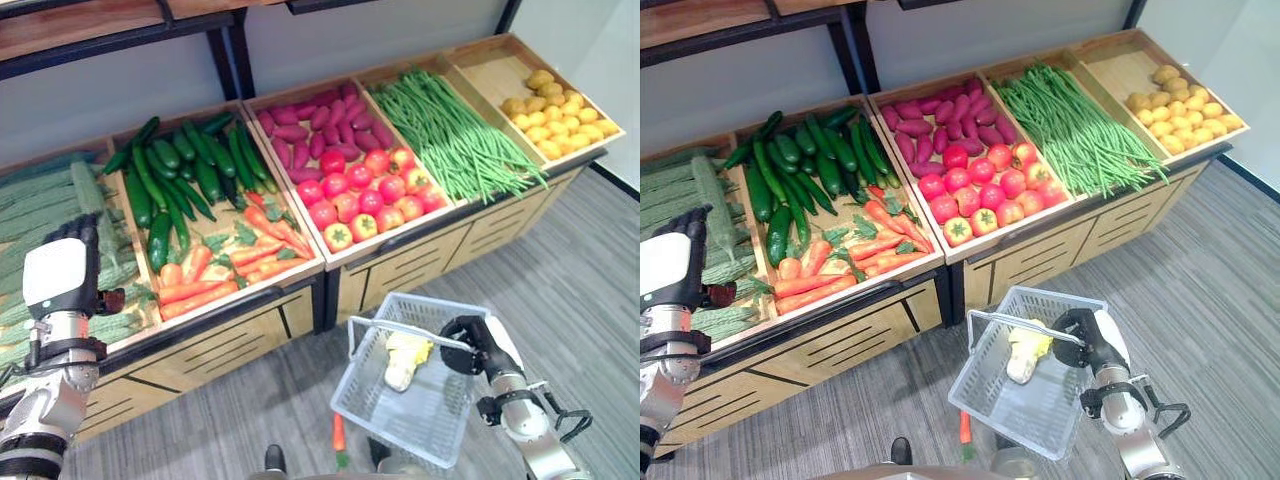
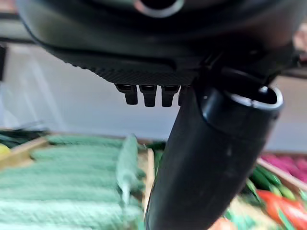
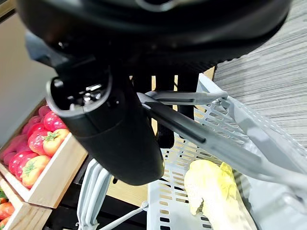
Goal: Get the vegetables into the basket
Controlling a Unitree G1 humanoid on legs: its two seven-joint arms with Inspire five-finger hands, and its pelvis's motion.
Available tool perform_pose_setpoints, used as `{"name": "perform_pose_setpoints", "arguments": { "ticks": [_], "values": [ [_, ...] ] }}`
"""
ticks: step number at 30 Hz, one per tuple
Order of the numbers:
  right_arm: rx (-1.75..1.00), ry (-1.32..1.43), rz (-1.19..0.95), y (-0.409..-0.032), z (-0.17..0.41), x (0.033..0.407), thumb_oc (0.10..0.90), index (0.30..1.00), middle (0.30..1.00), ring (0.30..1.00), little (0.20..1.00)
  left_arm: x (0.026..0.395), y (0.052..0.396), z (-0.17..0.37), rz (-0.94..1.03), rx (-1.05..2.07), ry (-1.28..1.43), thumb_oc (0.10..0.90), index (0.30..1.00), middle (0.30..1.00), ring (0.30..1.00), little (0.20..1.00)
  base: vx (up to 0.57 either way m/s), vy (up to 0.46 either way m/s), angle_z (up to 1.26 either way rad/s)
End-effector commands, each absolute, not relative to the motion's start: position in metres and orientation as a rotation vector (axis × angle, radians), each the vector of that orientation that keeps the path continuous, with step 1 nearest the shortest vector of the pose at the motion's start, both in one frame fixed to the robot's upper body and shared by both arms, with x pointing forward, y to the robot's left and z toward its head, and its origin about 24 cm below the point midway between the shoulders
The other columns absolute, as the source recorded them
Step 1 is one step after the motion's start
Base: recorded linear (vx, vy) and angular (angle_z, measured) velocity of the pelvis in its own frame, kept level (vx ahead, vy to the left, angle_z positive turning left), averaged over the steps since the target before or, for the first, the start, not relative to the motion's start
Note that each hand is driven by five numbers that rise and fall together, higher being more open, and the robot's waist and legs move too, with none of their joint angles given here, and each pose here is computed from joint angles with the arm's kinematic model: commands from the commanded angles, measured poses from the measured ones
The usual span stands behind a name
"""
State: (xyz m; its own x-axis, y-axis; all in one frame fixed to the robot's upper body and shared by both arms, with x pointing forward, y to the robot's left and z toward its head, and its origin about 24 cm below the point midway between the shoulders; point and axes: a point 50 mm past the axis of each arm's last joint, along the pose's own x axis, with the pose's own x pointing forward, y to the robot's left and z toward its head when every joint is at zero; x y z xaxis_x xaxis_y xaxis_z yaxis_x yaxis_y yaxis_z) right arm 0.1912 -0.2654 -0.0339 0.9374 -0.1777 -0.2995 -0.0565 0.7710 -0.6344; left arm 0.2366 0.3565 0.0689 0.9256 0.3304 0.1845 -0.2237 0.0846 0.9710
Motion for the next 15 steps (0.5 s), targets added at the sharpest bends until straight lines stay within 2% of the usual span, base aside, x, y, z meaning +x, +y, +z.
{"name": "perform_pose_setpoints", "arguments": {
  "ticks": [1, 5, 15],
  "values": [
    [-0.64, -0.003, -0.112, -0.258, 0.028, 0.236, 0.4, 0.3, 0.3, 0.3, 0.3, 0.266, 0.363, 0.129, 0.553, 1.447, -0.103, 0.9, 1.0, 1.0, 1.0, 1.0, -0.01, 0.014, -0.11],
    [-0.629, 0.013, -0.157, -0.264, 0.028, 0.235, 0.4, 0.3, 0.3, 0.3, 0.3, 0.281, 0.346, 0.131, 0.517, 1.383, -0.15, 0.9, 1.0, 1.0, 1.0, 1.0, -0.03, 0.02, -0.14],
    [-0.617, 0.03, -0.197, -0.269, 0.025, 0.236, 0.4, 0.3, 0.3, 0.3, 0.3, 0.294, 0.337, 0.136, 0.491, 1.407, -0.175, 0.9, 1.0, 1.0, 1.0, 1.0, -0.01, 0.005, -0.07]
  ]
}}
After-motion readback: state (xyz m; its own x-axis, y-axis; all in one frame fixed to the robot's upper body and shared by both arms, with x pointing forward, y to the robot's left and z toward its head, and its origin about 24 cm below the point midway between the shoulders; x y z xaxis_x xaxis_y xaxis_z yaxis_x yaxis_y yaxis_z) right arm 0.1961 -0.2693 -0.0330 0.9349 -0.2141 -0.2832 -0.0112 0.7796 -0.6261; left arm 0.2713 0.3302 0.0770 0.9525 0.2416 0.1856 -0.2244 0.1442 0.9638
